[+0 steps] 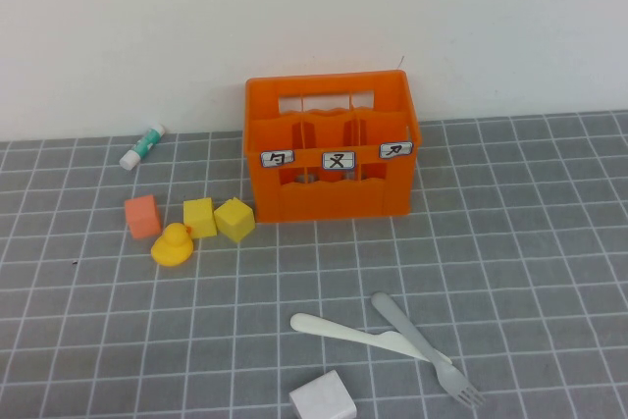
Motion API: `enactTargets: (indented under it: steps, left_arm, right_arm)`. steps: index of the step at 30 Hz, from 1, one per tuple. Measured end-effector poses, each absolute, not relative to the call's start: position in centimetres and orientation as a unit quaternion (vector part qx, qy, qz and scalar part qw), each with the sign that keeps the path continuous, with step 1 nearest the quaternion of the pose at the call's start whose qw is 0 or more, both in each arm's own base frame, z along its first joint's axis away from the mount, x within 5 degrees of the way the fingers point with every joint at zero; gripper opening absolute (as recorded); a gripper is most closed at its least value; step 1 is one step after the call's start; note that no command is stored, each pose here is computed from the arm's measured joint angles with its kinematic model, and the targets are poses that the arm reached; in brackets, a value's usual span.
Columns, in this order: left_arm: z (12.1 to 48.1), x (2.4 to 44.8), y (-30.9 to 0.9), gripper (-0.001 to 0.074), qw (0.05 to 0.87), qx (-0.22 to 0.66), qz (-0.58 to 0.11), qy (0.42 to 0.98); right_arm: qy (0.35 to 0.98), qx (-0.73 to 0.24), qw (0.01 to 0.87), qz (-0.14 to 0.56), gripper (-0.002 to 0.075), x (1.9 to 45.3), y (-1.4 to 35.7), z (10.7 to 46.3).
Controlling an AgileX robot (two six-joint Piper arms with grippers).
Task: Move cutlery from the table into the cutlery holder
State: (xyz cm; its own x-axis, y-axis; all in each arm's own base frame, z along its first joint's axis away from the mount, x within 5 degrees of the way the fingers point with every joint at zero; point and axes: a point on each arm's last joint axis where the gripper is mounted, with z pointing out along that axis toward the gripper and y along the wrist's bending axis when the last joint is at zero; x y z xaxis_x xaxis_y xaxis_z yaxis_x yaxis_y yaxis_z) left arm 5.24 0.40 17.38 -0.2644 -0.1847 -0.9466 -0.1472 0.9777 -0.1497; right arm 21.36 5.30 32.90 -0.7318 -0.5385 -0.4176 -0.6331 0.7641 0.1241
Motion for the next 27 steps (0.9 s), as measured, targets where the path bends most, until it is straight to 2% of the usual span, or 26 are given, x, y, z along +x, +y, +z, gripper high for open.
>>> enactTargets:
  steps: [4,14,27]
  left_arm:
    - [17.4,5.2,0.4,-0.0001,0.597,-0.104,-0.016,0.795]
    - [17.4,5.2,0.4,-0.0001,0.597,-0.104,-0.016,0.795]
    - [17.4,5.2,0.4,-0.0001,0.597,-0.104,-0.016,0.795]
  right_arm:
    - [0.916,-0.362,0.134,0.111,-0.0003,23.7,8.4,31.7]
    - [0.914,-0.401,0.06,0.001,-0.0003,29.2,16.1,27.4]
    - [0.9,-0.436,0.005,-0.007,-0.0003,32.2,22.5,21.1]
